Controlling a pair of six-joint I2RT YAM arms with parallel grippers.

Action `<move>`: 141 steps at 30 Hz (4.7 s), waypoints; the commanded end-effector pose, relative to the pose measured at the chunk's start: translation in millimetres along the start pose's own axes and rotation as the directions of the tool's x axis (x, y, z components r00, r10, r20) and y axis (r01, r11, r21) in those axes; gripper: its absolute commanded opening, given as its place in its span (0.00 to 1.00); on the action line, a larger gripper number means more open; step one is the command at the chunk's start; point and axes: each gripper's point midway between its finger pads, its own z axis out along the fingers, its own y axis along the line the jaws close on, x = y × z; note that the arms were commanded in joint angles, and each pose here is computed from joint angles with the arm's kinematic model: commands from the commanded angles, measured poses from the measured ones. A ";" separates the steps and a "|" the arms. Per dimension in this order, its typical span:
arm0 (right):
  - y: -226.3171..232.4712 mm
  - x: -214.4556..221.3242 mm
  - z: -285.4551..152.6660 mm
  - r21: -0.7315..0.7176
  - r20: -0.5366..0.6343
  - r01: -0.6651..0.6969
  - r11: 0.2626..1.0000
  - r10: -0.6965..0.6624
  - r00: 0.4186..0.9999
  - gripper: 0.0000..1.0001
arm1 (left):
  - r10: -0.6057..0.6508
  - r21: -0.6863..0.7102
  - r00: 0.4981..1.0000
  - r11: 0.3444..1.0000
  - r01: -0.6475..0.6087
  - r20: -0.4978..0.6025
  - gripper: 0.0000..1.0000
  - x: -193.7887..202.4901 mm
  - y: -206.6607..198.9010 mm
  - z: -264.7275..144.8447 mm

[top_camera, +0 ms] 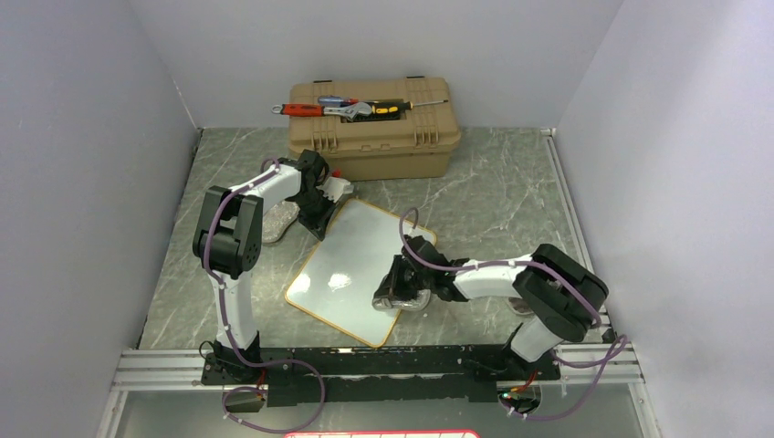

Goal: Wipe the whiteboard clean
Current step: Erase the whiteboard at the center of the board.

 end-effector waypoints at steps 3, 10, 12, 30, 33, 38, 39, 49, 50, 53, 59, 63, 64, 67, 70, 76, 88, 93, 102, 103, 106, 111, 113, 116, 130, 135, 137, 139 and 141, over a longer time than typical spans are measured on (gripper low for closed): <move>-69.9 -17.6 4.2 0.203 -0.014 -0.083 0.976 0.088 0.996 0.00 | -0.016 0.146 0.982 0.988 0.043 -0.186 0.03 53.4 -33.2 38.3; 54.2 31.9 111.2 -0.005 -0.245 0.113 0.994 -0.111 0.963 0.00 | -0.029 0.156 0.983 0.986 0.058 -0.183 0.03 50.8 -36.2 36.0; 57.2 28.5 117.7 -0.010 -0.247 0.091 0.996 -0.091 0.965 0.00 | -0.028 0.152 0.983 0.987 0.056 -0.180 0.03 51.5 -35.9 34.2; 6.6 67.1 56.4 0.102 -0.269 0.149 0.984 -0.117 0.956 0.00 | -0.037 0.176 0.982 0.982 0.069 -0.183 0.03 53.5 -35.4 38.6; 52.0 52.6 96.6 0.060 -0.264 0.200 0.978 -0.178 0.948 0.00 | -0.036 0.177 0.981 0.982 0.070 -0.189 0.03 55.2 -35.8 38.1; 59.9 44.5 108.5 0.054 -0.247 0.169 0.984 -0.151 0.957 0.00 | -0.038 0.175 0.981 0.982 0.072 -0.189 0.03 56.8 -36.0 36.5; 48.2 48.1 100.5 0.070 -0.252 0.157 0.985 -0.135 0.958 0.00 | -0.036 0.175 0.981 0.982 0.070 -0.188 0.03 56.7 -35.9 36.8; -93.5 65.2 1.9 0.269 -0.163 -0.033 0.962 0.080 0.983 0.00 | -0.036 0.193 0.982 0.979 0.072 -0.183 0.03 54.3 -37.2 38.9; -82.6 59.3 10.9 0.257 -0.163 -0.025 0.966 0.069 0.984 0.00 | -0.037 0.198 0.983 0.977 0.074 -0.183 0.03 53.9 -38.0 39.0; -13.8 39.7 55.3 0.139 -0.185 0.029 0.990 -0.002 0.983 0.00 | -0.043 0.210 0.982 0.974 0.082 -0.182 0.03 52.7 -40.6 37.8; 99.3 28.7 127.8 -0.057 -0.243 0.094 0.994 -0.106 0.964 0.00 | -0.034 0.199 0.983 0.977 0.071 -0.182 0.03 47.8 -37.4 28.6; 69.9 27.4 108.8 -0.015 -0.203 0.027 1.000 -0.030 0.979 0.00 | -0.027 0.188 0.983 0.980 0.061 -0.179 0.03 50.2 -34.9 26.8; 54.7 29.3 98.4 0.006 -0.196 -0.002 1.000 0.003 0.981 0.00 | -0.029 0.191 0.983 0.979 0.064 -0.181 0.03 51.1 -35.0 27.4; 12.4 32.3 65.7 0.116 -0.130 -0.022 0.993 0.037 0.991 0.00 | -0.030 0.205 0.983 0.977 0.067 -0.180 0.03 53.5 -36.2 28.9; 28.5 33.2 64.7 0.095 -0.129 0.008 0.995 0.004 0.992 0.00 | -0.029 0.207 0.984 0.976 0.066 -0.175 0.03 52.7 -35.7 30.6; 112.8 42.9 118.9 -0.006 -0.209 0.137 0.991 -0.135 0.969 0.00 | -0.033 0.204 0.982 0.976 0.072 -0.187 0.03 51.4 -33.8 31.1; 33.2 29.9 53.4 0.072 -0.148 0.016 0.997 -0.005 0.989 0.00 | -0.031 0.185 0.981 0.980 0.067 -0.191 0.03 57.8 -28.8 32.6; -31.0 -10.2 33.1 0.154 -0.037 -0.079 0.985 0.086 0.996 0.00 | -0.033 0.186 0.982 0.980 0.068 -0.186 0.03 57.1 -28.5 32.6; -23.2 -139.4 69.8 0.082 0.164 -0.204 0.975 0.189 0.968 0.00 | -0.039 0.186 0.980 0.980 0.076 -0.196 0.03 59.6 -29.5 31.9; -17.3 -153.6 74.3 0.073 0.175 -0.199 0.977 0.184 0.967 0.00 | -0.039 0.185 0.980 0.980 0.076 -0.197 0.03 59.6 -29.5 32.2; -3.5 -191.1 89.2 0.066 0.210 -0.192 0.979 0.175 0.962 0.00 | -0.040 0.187 0.979 0.979 0.078 -0.200 0.03 61.7 -30.6 32.5; 27.2 -213.3 117.2 0.018 0.203 -0.173 0.985 0.166 0.965 0.00 | -0.044 0.186 0.979 0.979 0.081 -0.197 0.03 62.6 -31.0 32.9; 34.6 -193.5 124.8 0.039 0.159 -0.138 0.990 0.130 0.979 0.00 | -0.047 0.191 0.980 0.978 0.085 -0.194 0.03 61.5 -32.2 31.9; 36.5 -142.9 126.5 0.042 0.088 -0.104 0.994 0.100 0.991 0.00 | -0.042 0.192 0.982 0.978 0.078 -0.181 0.03 60.1 -32.7 29.7; 7.4 -218.0 126.5 0.088 0.190 -0.173 0.981 0.154 0.970 0.00 | -0.045 0.198 0.981 0.977 0.083 -0.189 0.03 63.5 -33.0 35.0; 36.6 -123.5 128.5 0.036 0.016 -0.103 0.994 0.102 0.995 0.00 | -0.042 0.193 0.982 0.978 0.078 -0.185 0.03 64.1 -32.2 35.7; 44.5 -72.7 120.9 0.019 -0.051 -0.071 0.997 0.072 0.996 0.00 | -0.042 0.198 0.981 0.977 0.080 -0.189 0.03 65.2 -32.8 36.5; 44.8 -31.7 110.2 0.025 -0.096 -0.070 0.997 0.072 0.993 0.00 | -0.043 0.197 0.982 0.977 0.080 -0.185 0.03 64.4 -32.8 36.0; 48.1 -2.4 99.7 -0.004 -0.119 -0.084 0.996 0.083 0.989 0.00 | -0.042 0.194 0.982 0.978 0.078 -0.183 0.03 64.2 -32.6 35.4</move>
